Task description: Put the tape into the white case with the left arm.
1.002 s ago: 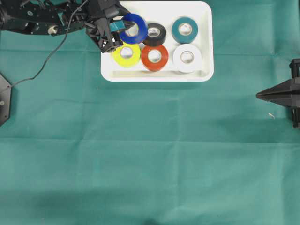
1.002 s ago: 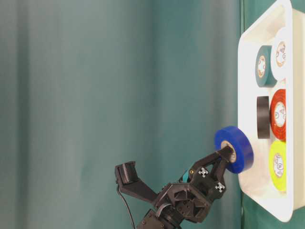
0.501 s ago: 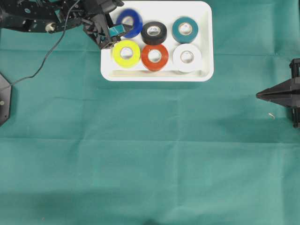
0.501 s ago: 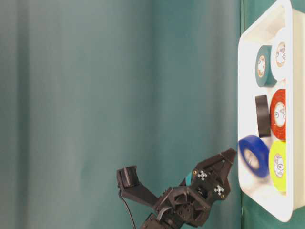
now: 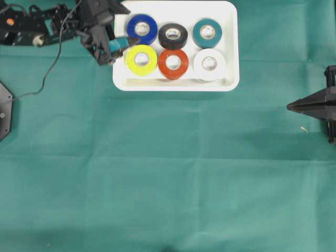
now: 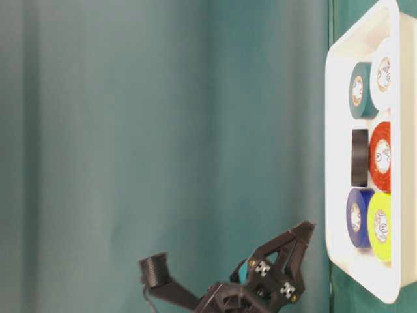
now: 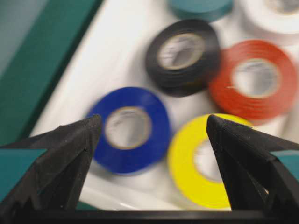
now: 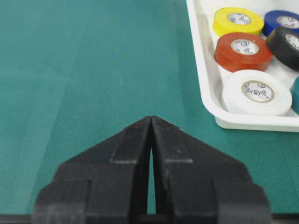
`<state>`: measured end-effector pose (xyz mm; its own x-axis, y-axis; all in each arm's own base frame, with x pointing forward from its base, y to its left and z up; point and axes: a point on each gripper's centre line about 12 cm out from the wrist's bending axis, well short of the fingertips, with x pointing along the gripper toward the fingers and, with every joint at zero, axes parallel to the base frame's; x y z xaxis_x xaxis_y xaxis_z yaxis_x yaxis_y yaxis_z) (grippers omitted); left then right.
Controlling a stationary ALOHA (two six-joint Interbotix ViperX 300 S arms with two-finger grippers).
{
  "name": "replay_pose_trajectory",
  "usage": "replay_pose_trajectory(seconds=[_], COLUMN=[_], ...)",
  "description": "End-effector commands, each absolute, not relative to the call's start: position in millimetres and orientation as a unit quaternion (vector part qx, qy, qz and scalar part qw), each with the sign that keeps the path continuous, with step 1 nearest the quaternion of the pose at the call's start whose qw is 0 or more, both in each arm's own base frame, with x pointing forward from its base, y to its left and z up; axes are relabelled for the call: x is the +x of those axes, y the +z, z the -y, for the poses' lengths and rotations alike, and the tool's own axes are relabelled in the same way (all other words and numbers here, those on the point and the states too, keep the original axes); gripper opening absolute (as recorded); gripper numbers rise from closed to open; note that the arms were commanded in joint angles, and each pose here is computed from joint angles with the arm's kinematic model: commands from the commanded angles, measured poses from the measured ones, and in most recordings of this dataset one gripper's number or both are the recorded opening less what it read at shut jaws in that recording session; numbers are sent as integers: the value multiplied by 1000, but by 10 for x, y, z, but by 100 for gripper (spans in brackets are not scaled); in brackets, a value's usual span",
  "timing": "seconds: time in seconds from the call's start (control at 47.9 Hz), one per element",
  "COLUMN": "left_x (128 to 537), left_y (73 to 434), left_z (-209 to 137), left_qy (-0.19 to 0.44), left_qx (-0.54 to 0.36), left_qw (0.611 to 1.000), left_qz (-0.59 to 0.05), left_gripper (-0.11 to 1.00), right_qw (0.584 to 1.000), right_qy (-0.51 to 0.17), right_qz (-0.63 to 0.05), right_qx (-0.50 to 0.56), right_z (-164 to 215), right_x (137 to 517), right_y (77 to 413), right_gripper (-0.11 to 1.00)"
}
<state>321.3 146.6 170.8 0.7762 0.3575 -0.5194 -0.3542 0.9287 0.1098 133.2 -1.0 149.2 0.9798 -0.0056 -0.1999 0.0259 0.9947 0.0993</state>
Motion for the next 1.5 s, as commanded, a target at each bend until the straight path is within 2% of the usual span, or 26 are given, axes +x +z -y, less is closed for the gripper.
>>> replay_pose_trajectory(seconds=[0.0, 0.313, 0.752, 1.482], left_x=[3227, 3183, 3146, 3073], left_y=[1886, 2019, 2027, 2085], left_z=[-1338, -726, 42, 313], left_qy=[178, 104, -11, -53], left_qx=[6, 4, 29, 41], left_qw=[952, 969, 975, 981], left_qz=[-248, -224, -218, -180], left_gripper=[99, 98, 98, 98], right_qw=[994, 994, 994, 994], right_qy=[-8, -8, -8, -8], right_qz=[-96, -98, -97, -98], right_qx=[49, 49, 49, 50], right_z=[11, 11, 11, 11], right_x=[1349, 1343, 1343, 1343], right_y=[1531, 1513, 1515, 1513], right_gripper=[-9, -9, -9, -9])
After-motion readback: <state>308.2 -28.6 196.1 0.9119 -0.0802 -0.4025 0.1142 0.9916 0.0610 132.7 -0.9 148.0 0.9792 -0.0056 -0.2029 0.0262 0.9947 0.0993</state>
